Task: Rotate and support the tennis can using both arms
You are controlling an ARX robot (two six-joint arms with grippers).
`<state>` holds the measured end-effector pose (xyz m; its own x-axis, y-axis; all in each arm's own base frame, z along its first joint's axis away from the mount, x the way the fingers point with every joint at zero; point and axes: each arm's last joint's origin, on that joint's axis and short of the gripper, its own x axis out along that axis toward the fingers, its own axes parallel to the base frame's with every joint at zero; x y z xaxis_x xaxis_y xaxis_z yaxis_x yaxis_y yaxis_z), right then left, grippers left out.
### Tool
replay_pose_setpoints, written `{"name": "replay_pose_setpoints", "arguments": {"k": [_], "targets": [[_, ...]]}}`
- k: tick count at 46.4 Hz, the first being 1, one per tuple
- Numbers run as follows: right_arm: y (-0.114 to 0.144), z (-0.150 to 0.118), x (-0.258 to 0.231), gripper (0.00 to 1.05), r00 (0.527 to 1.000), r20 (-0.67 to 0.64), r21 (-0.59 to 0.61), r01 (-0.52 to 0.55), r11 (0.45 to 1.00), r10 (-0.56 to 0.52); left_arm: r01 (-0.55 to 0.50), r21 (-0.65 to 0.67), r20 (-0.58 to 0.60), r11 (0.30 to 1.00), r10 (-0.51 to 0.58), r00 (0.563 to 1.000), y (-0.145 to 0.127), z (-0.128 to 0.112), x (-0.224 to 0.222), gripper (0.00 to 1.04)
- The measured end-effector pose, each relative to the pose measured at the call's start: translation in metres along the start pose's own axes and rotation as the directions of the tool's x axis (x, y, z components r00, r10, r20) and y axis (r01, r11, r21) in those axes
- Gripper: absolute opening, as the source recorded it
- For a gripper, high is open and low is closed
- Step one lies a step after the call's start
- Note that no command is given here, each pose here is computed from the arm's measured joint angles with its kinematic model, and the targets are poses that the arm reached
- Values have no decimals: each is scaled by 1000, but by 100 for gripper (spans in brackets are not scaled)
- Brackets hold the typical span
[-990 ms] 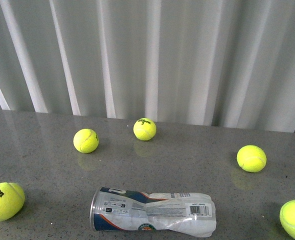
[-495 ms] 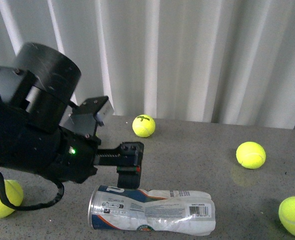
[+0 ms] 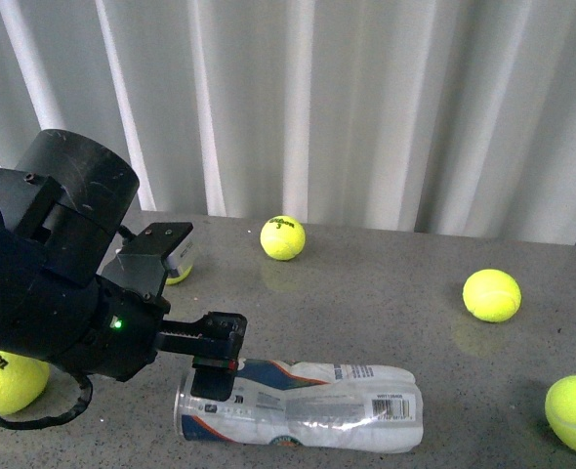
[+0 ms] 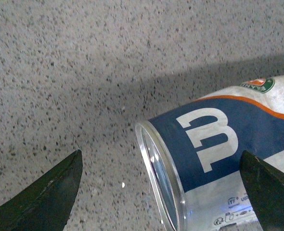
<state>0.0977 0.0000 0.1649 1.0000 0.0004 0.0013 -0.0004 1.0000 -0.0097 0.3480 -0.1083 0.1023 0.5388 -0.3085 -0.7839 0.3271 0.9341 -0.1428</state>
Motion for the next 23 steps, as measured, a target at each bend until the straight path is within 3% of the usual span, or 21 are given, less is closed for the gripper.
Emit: {"name": "replay_pose_setpoints", "arguments": {"k": [8,23], "targets": [[0,0,0,98,1000,0,0,0,1000,0,5,-21,-60,1000,-6,998,3,2,-11,98],[0,0,0,98,1000,0,0,0,1000,0,105,-99,-86,990,-113,990,-4,1,-15,98]]}}
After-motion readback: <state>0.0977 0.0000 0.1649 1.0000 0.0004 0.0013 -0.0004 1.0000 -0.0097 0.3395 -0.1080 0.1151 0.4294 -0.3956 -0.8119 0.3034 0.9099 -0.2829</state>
